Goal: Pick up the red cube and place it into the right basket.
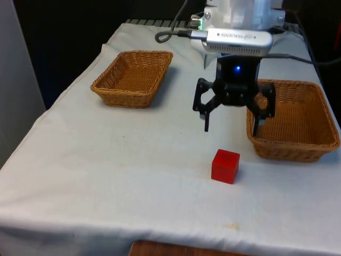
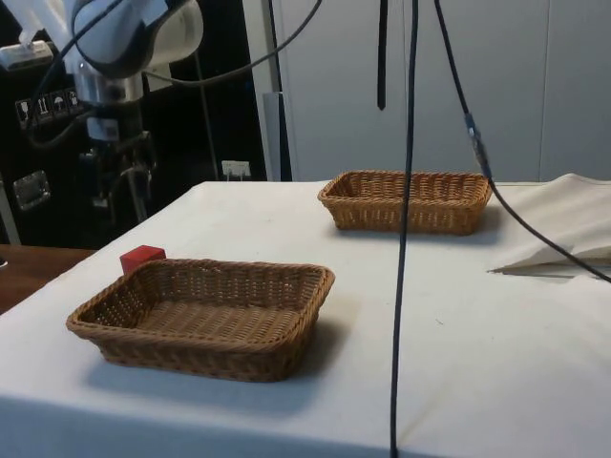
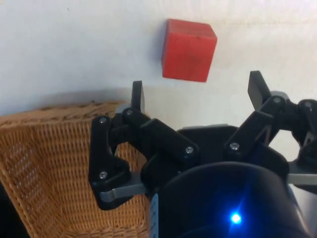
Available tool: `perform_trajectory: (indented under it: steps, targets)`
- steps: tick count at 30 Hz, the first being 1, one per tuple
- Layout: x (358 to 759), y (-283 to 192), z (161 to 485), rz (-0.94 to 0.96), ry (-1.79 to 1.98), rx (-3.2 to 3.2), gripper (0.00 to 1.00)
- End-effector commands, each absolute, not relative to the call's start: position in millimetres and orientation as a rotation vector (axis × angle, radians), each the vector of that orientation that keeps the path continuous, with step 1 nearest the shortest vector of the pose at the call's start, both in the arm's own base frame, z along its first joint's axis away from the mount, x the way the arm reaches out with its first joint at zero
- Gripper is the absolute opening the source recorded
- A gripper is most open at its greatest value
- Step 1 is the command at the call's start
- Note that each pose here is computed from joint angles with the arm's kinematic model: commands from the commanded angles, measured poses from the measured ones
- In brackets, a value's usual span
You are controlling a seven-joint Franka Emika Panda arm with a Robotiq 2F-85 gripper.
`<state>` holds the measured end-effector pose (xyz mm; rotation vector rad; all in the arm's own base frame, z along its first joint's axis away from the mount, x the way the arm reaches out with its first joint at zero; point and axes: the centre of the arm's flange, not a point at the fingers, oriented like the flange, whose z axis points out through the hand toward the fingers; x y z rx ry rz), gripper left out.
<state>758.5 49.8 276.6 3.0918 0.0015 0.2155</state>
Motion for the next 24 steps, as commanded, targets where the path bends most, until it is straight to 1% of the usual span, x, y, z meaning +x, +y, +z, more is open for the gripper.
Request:
perform_trajectory:
  steps: [1,7,8,14,15,16,24]
  targets:
    - [761,51,270,0.217,-0.002,3.1,1.0]
    - [763,54,248,0.196,-0.004,3.111,1.0]
    - [762,54,251,0.195,-0.006,3.101,1.0]
    - [763,57,231,0.179,-0.012,3.123,1.0]
    - [763,58,224,0.173,-0.018,3.128,1.0]
    - [761,57,228,0.17,-0.018,3.118,1.0]
    - [764,59,203,0.158,-0.041,3.146,1.0]
